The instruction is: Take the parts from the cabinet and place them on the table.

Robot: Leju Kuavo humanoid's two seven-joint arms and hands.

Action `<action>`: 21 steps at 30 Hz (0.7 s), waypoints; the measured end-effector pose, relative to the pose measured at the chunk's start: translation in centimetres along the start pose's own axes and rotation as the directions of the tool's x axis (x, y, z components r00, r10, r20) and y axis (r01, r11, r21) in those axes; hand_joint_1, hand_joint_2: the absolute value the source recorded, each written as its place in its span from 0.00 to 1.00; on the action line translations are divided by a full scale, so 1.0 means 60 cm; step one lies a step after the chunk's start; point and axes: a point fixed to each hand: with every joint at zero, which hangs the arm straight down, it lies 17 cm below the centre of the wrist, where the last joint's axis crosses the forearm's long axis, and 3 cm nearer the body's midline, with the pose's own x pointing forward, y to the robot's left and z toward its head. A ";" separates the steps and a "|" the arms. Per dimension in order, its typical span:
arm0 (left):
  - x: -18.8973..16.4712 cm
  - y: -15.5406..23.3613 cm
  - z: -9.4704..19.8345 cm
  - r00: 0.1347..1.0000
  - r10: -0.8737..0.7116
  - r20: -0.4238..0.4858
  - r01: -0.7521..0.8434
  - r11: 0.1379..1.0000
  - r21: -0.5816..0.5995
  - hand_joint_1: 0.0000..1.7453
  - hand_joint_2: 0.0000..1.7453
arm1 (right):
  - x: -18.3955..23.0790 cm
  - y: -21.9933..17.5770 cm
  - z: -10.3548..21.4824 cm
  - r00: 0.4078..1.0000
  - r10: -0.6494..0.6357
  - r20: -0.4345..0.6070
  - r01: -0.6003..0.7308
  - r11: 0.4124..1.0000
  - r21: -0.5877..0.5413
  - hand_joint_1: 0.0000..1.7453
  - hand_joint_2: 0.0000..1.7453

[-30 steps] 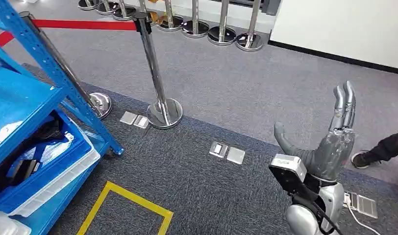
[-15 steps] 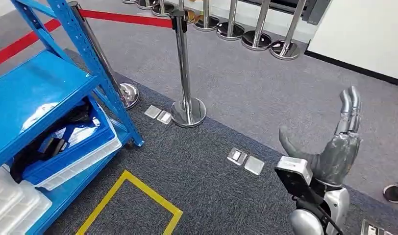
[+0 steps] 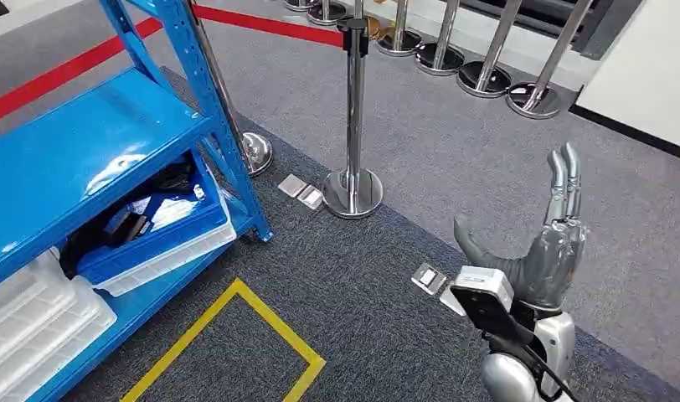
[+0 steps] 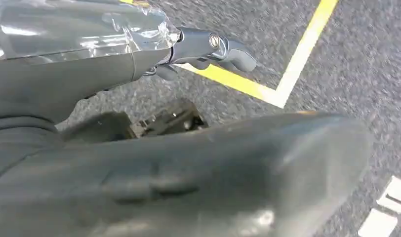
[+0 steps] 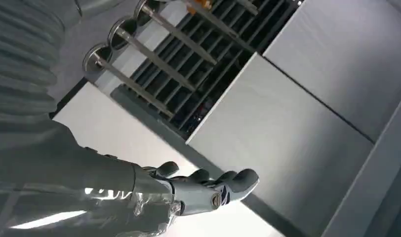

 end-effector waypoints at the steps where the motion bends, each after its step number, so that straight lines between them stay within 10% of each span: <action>1: 0.000 0.001 0.000 1.000 0.000 0.000 0.000 1.000 0.001 0.00 0.00 | 0.001 0.001 0.000 1.000 -0.002 0.001 0.002 1.000 0.001 0.00 1.00; 21: 0.001 0.004 -0.002 1.000 -0.005 -0.001 0.005 1.000 0.002 0.00 0.00 | 0.009 0.041 0.013 0.998 -0.057 0.002 0.056 0.997 0.062 0.00 1.00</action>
